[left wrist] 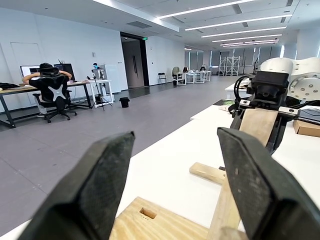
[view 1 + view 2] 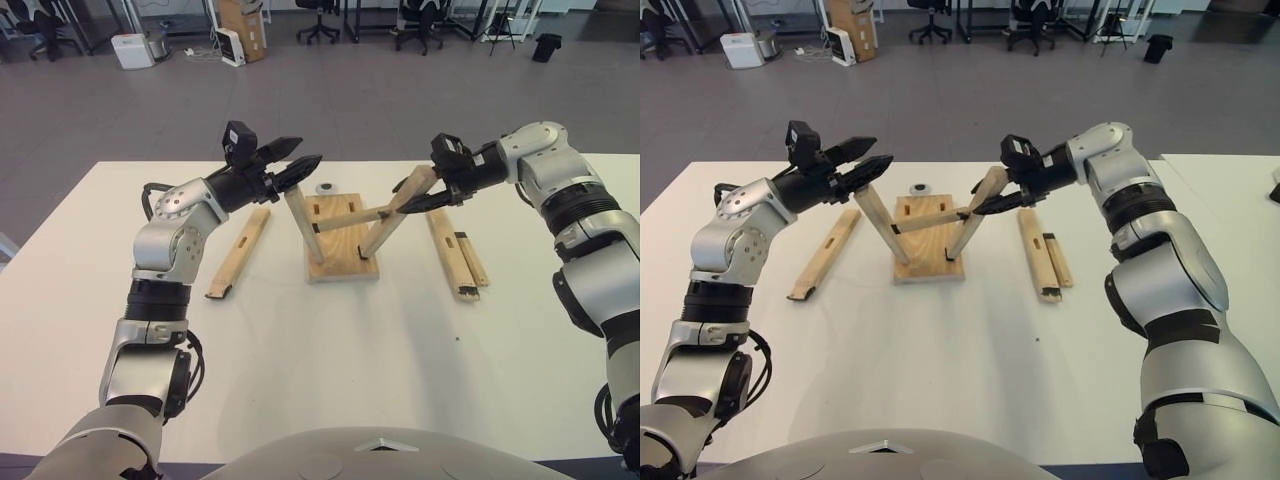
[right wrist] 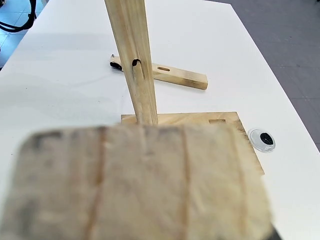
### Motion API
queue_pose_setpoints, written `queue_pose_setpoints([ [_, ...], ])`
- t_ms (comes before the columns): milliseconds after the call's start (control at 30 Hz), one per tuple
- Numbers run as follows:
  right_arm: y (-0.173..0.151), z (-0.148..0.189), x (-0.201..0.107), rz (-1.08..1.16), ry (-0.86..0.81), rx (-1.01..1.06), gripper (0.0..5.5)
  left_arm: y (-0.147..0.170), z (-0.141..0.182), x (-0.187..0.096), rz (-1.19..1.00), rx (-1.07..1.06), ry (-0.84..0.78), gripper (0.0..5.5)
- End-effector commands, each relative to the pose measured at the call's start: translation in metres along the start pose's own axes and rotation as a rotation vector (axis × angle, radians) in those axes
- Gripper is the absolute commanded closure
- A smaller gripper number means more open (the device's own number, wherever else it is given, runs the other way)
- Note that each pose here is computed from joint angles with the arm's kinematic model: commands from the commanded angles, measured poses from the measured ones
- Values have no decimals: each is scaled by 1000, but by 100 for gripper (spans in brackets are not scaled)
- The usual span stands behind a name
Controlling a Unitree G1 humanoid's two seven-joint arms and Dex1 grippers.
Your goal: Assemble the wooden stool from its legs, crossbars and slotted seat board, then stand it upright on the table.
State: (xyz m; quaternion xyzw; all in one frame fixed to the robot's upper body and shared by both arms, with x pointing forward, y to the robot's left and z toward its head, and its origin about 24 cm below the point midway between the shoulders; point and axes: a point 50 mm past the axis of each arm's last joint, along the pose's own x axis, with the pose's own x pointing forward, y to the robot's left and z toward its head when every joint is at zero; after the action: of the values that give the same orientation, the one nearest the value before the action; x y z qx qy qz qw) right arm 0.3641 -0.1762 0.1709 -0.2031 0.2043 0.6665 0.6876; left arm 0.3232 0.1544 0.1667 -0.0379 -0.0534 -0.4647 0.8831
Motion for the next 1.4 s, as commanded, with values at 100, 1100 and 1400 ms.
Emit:
queue_pose_setpoints([
  [100,41,-55,40,214,156,164,302,-10,-43,-4,9,-101,140,247],
  [1100,107,-57,130,-766,301,-785,209,-36,-33,16,-57,-121,73,247],
  [1400,68,79,38,-1078,-435,-387,209,-35,-33,14,-32,-123,68,247],
])
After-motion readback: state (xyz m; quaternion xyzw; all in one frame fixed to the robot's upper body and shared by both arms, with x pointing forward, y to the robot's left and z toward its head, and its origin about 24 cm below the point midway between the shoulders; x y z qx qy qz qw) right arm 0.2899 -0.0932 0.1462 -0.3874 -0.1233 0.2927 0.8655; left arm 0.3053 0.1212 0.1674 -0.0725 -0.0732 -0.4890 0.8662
